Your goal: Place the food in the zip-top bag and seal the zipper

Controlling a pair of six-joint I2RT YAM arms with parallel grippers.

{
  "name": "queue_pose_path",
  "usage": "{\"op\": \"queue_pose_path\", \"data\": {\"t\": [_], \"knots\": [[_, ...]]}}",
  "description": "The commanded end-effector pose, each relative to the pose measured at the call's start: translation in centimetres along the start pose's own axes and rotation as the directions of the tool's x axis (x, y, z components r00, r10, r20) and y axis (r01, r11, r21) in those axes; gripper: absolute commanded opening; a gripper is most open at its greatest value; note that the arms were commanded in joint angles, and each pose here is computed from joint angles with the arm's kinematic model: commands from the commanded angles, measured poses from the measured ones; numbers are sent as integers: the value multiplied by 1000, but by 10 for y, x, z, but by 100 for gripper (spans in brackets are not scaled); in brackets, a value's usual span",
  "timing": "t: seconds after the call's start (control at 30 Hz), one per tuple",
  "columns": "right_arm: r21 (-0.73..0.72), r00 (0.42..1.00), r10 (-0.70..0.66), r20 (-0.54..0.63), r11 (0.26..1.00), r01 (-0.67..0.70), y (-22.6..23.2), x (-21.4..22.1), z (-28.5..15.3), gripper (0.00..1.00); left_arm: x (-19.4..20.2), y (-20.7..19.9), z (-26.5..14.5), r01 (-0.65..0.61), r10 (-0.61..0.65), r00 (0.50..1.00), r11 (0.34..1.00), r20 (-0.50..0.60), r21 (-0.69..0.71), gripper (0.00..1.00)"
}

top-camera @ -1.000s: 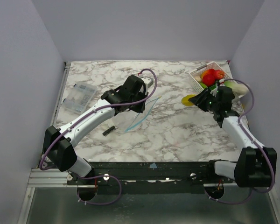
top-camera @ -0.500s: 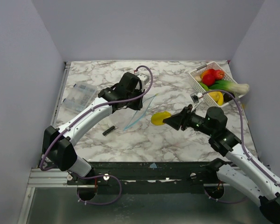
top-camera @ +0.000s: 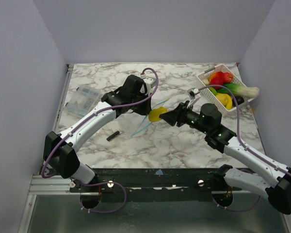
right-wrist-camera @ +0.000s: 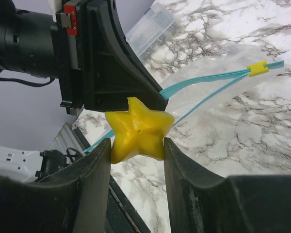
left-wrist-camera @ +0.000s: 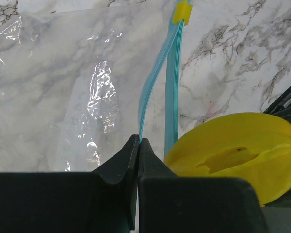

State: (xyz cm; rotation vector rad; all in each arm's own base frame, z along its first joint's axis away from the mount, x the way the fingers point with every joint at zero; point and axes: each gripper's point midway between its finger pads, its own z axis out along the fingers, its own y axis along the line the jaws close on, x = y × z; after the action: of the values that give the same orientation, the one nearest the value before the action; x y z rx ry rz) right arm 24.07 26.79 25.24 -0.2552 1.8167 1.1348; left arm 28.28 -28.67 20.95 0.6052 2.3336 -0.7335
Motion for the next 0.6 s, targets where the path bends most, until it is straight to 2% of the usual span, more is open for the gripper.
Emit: {"op": "queue_pose_path", "data": {"t": [0.0, 0.23, 0.37, 0.47, 0.57], "knots": [[69, 995, -53, 80, 996, 48, 2, -17, 13, 16, -8, -7, -11, 1, -3, 999, 999, 41, 41, 0], [220, 998, -64, 21, 974, 58, -27, 19, 24, 13, -13, -9, -19, 7, -11, 997, 999, 76, 50, 0], [275, 998, -37, 41, 961, 24, -38, 23, 24, 12, -14, -10, -21, 14, -19, 997, 998, 81, 60, 0], [313, 996, 23, 84, 949, -49, -46, 23, 22, 13, -14, -11, -22, 16, -22, 996, 997, 86, 69, 0], [257, 990, 99, 103, 959, -123, -36, 25, 28, 16, -15, -13, -24, 19, -26, 995, 997, 94, 78, 0]]}}
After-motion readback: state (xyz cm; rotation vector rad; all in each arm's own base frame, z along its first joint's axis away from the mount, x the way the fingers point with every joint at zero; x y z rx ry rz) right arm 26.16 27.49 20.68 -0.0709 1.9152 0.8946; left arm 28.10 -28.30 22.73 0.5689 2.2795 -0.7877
